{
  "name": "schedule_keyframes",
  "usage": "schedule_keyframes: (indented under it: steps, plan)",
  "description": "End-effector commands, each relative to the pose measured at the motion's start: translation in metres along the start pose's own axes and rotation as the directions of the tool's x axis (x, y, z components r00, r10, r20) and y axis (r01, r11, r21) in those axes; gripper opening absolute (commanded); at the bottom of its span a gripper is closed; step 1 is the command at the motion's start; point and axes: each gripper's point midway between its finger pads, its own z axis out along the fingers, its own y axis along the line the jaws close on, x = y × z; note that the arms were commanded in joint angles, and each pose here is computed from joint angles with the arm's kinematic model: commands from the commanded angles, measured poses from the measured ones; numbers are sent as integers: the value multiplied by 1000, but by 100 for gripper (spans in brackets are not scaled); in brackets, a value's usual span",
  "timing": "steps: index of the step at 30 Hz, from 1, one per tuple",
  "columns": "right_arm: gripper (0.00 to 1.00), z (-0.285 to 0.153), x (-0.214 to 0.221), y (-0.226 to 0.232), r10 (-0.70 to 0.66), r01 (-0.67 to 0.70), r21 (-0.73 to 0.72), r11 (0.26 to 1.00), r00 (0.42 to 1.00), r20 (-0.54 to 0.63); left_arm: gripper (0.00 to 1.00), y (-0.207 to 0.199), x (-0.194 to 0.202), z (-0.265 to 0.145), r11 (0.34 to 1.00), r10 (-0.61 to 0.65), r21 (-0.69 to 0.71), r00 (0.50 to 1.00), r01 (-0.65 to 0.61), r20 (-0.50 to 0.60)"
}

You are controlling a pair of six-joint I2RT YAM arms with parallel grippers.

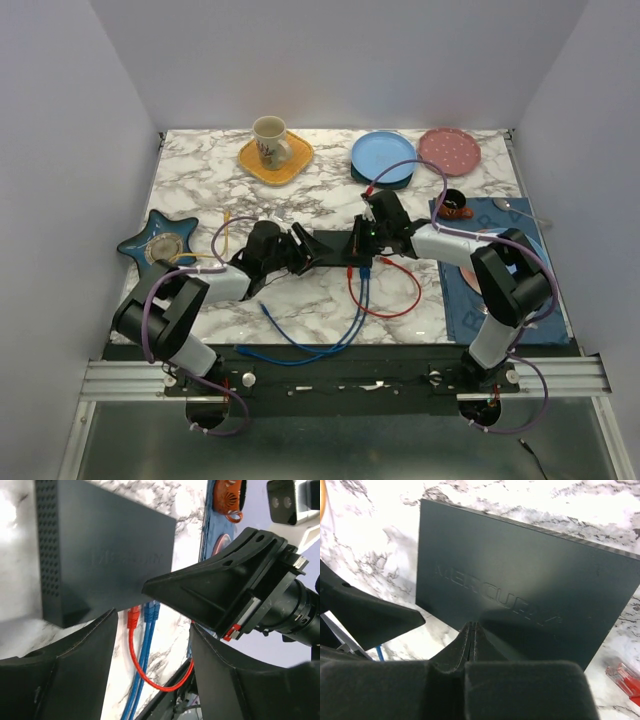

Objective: Pull the plug from the switch port

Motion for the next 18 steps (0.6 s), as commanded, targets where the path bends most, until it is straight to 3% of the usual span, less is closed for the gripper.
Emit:
schedule_keyframes:
  steps: [1,7,8,9,11,18]
  plan:
    - [1,6,8,-8,12,-12,14,1000,1000,-14,67,1,5,-9,1000,-22,6,1000,22,6]
    - [1,9,7,-12,5,-5,32,999,1000,-10,68,-18,-12,-37,997,71,-45,990,-65,124]
    - [1,10,8,-13,5,-5,37,999,1000,-12,71,-28,-12,-39,997,80,-30,989,-76,128]
    - [1,11,8,-14,6,-5,39,999,1000,-14,85,-29,-11,-40,997,76,-36,989,-72,123]
    - [1,11,6,-14,6,-6,42,999,1000,-8,99,-31,-6,-41,997,72,-35,992,-69,106]
    - [1,2,-9,-8,-25,23,50,998,999,42,99,-30,-7,-39,995,88,-57,988,-82,124]
